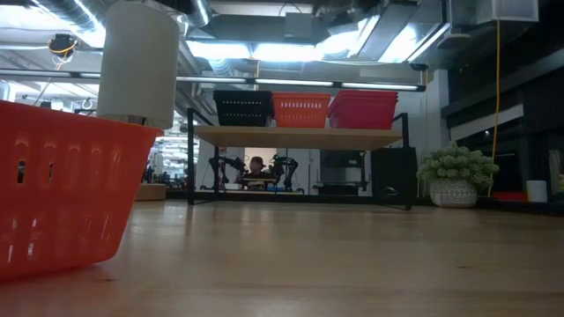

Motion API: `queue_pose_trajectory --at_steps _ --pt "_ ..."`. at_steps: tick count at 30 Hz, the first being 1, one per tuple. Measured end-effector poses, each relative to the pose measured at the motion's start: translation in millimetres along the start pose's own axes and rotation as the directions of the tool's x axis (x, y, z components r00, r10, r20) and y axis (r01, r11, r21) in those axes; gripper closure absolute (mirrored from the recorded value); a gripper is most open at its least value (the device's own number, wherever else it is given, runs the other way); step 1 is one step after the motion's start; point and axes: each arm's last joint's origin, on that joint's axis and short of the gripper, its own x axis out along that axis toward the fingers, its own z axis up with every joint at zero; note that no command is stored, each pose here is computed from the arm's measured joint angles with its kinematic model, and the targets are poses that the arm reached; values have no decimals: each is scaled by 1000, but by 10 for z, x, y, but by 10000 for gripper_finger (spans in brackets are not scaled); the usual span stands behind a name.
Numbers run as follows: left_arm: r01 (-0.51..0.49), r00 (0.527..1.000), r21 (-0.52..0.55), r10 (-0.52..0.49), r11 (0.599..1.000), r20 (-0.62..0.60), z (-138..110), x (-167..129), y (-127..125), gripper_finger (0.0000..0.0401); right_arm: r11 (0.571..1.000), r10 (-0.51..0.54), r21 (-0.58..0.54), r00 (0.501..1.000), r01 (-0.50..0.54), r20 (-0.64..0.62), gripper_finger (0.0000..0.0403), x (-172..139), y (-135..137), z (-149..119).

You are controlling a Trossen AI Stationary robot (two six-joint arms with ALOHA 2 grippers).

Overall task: Stack baskets on shelf by color
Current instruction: Adjust the baskets on the shelf

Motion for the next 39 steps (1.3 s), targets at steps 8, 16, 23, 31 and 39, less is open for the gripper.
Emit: queue_pose_trajectory --at_steps 8,16,23,31,39 --pt "0 1000 -179 -2 984 -12 405 615 703 360 989 147 -17 987 -147 65 277 -445 120 -644" --pt "103 987 -375 -141 921 -76 612 1122 1496 360 989 144 17 989 -144 8 277 -2 291 -1215" --pt "167 924 -308 -258 937 -281 599 1730 1702 360 970 227 90 974 -228 20 277 343 551 -1461" --pt "210 834 -172 -268 962 -482 478 2245 1776 360 955 282 83 959 -283 32 277 588 812 -1700" --pt "95 762 -156 -172 983 -624 249 2319 2022 360 935 351 34 934 -354 65 277 670 1000 -1859"
